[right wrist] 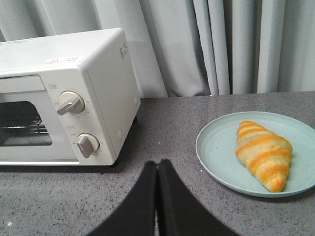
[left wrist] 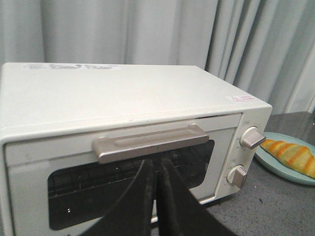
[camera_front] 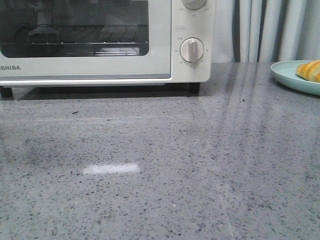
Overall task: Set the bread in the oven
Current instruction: 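Pull the toaster oven door down open with the left gripper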
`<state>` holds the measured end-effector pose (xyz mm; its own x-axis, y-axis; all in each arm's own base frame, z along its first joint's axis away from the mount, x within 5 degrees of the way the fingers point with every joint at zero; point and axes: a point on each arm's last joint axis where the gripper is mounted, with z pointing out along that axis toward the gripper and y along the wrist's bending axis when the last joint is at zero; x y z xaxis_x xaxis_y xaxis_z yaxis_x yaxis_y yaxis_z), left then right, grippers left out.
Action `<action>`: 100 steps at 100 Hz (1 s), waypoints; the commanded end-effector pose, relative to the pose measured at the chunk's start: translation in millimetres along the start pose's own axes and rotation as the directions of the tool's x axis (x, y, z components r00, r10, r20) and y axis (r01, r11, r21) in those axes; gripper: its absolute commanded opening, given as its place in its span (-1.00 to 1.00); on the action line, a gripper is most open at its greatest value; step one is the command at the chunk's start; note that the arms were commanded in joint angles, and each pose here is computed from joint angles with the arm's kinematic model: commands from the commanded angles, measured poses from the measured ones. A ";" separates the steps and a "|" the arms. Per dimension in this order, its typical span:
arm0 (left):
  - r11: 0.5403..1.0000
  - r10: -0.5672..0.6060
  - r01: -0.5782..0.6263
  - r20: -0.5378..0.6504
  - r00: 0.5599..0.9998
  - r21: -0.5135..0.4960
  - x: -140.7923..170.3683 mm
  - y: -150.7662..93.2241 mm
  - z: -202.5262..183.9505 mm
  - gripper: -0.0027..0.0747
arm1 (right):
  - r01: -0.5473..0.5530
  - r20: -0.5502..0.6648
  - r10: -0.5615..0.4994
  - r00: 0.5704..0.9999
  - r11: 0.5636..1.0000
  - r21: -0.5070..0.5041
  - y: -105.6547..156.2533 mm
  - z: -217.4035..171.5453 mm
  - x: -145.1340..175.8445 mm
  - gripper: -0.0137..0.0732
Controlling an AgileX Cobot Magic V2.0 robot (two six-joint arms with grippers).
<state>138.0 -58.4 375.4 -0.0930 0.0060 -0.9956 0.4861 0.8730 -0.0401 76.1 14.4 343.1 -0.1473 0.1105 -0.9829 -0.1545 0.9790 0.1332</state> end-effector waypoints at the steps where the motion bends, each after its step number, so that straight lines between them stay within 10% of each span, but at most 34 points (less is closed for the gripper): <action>1: 1.000 0.014 -0.014 0.027 1.000 0.011 -17.9 -0.1 19.7 -0.99 | 0.020 0.069 -0.020 0.997 1.000 0.001 1.0 -0.6 -14.4 -0.84; 50: 1.000 -0.010 0.012 -0.105 0.994 0.015 -15.1 7.7 115.7 -0.99 | 0.020 0.034 -0.020 0.999 1.000 -0.001 1.1 -0.2 -10.8 -0.84; 100: 0.993 0.084 -0.065 -0.209 0.974 0.097 13.4 -2.1 101.7 -0.99 | 0.020 0.018 -0.020 1.000 1.000 -0.001 1.0 0.1 -9.0 -0.84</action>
<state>239.1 -107.5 352.2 -0.2428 0.1635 -0.9562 0.5317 0.8469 0.0098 75.1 15.2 337.7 -0.2057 0.0962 -0.9739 -0.1573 0.9790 0.1299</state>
